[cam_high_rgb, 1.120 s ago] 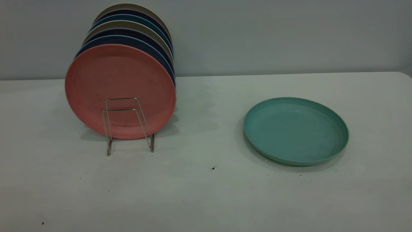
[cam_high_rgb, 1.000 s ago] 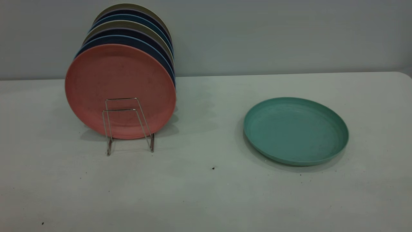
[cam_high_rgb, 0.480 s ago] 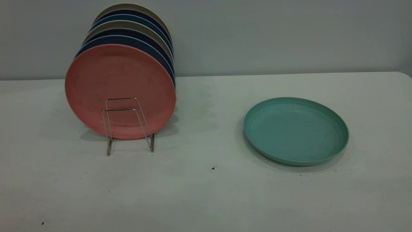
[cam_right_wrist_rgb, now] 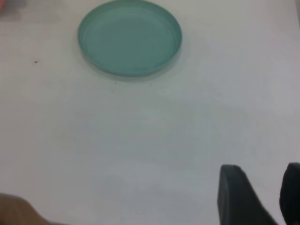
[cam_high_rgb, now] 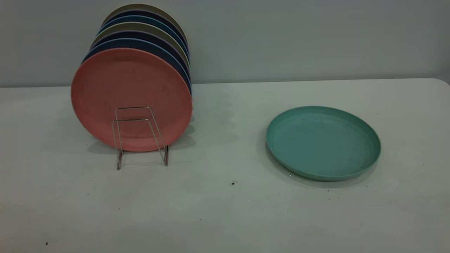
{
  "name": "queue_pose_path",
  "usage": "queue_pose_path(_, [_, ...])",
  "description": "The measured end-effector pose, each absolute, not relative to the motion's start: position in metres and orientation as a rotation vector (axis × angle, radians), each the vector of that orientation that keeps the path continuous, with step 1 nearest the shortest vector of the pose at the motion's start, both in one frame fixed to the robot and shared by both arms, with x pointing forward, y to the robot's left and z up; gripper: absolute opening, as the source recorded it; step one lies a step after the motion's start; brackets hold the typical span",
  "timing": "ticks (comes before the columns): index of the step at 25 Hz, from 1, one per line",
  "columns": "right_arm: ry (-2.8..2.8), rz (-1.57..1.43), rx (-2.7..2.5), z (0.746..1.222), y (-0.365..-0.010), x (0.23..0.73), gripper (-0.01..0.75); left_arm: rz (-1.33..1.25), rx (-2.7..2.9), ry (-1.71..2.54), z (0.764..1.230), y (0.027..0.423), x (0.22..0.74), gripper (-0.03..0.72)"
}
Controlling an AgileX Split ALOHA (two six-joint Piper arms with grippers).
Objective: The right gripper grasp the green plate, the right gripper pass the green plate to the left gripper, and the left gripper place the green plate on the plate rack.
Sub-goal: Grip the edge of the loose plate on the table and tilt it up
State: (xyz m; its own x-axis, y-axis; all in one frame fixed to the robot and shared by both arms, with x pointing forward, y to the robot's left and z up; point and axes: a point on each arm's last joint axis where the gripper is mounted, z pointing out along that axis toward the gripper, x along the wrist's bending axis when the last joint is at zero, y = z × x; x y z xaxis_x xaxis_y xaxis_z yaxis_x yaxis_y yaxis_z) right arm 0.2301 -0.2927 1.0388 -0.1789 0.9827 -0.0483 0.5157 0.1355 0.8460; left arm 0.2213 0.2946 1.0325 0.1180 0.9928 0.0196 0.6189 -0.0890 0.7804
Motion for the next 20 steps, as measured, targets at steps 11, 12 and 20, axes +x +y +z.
queue_pose_path(11, [1.780, 0.938, 1.445, 1.0388, -0.2927, 0.2301, 0.242, 0.774, 1.782, 1.566, 1.0325, 0.2946, 0.2213, 0.424])
queue_pose_path(12, [1.780, 0.938, 1.445, 1.0388, -0.2927, 0.2301, 0.242, 0.774, 1.782, 1.566, 1.0325, 0.2946, 0.2213, 0.424])
queue_pose_path(20, [1.776, 0.944, 1.453, 1.0388, -0.2926, 0.2301, 0.242, 0.774, 1.782, 1.566, 1.0325, 0.2946, 0.2213, 0.424])
